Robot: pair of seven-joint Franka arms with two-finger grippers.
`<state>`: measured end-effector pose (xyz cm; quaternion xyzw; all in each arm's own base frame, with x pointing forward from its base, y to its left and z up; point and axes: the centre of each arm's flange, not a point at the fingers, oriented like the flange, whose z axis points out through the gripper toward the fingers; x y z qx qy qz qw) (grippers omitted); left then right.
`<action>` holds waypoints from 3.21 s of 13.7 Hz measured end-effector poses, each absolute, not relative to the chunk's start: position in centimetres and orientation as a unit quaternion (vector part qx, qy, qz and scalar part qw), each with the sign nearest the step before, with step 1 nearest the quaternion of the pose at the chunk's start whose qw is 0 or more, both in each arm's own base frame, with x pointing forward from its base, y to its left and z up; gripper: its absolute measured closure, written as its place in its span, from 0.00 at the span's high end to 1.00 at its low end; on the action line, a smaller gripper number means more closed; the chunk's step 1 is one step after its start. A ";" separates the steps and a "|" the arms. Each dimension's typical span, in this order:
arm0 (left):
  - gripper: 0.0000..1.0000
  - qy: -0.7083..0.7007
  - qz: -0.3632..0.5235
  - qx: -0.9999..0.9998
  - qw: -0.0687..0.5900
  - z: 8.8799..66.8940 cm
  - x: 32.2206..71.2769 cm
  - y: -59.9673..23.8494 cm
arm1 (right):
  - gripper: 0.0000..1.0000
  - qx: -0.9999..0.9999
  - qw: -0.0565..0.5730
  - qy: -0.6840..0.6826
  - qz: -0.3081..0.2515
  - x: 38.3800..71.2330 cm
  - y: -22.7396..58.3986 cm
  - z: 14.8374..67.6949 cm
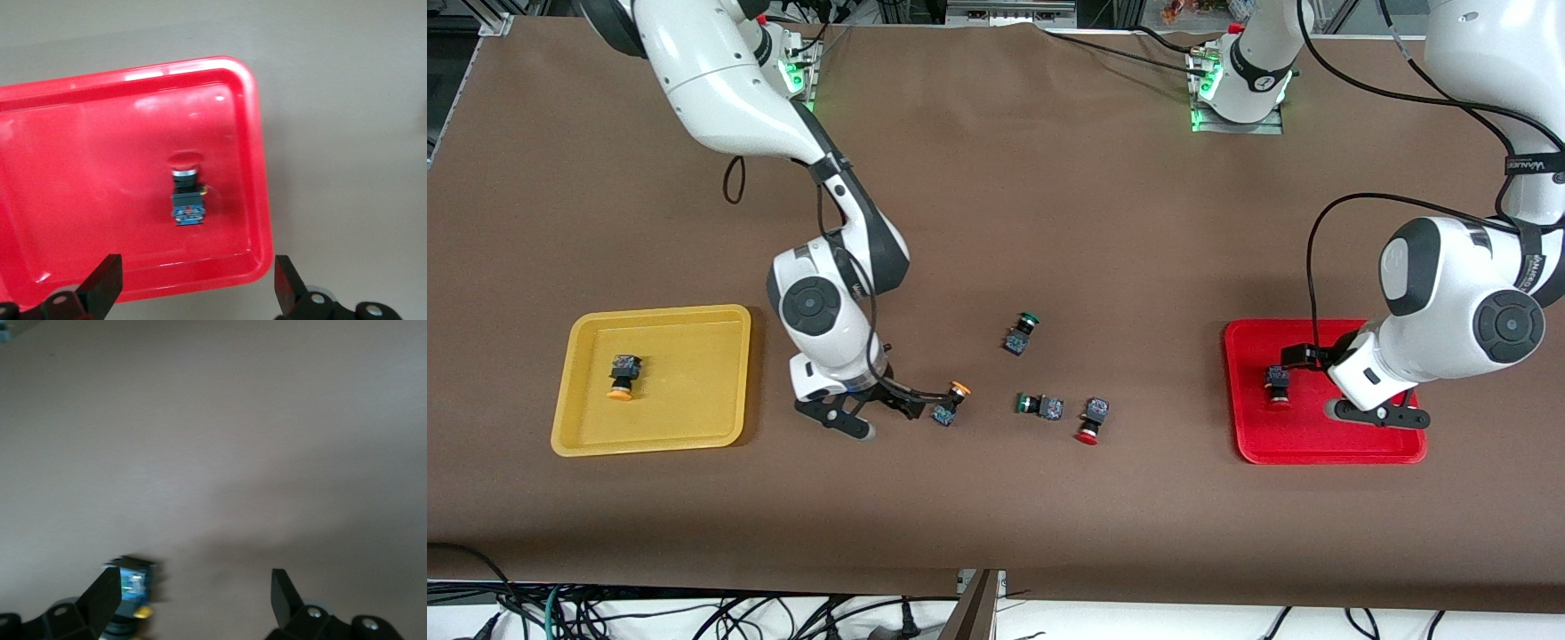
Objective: Place red and yellow buttons in trays
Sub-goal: 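Move both grippers back to the remaining yellow and red buttons, then grasp the second buttons and carry them to the matching trays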
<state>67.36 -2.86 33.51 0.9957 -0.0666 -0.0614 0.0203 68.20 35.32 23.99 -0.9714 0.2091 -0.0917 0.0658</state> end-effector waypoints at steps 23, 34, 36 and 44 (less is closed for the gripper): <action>1.00 -0.062 0.007 0.997 0.053 21.3 65.9 -30.7 | 0.42 -0.972 0.058 0.187 -0.131 68.7 39.6 19.2; 0.85 -0.059 0.047 0.996 0.041 18.8 69.6 -31.2 | 0.42 -0.999 -0.032 -0.012 0.029 73.9 18.2 29.8; 0.75 -0.060 0.047 0.996 0.039 18.5 69.5 -31.4 | 0.42 -0.997 -0.029 -0.051 0.044 74.5 12.3 29.6; 0.41 -0.051 0.065 0.996 0.023 19.7 69.8 -32.1 | 0.42 -0.988 -0.022 -0.134 0.074 73.4 -2.0 24.2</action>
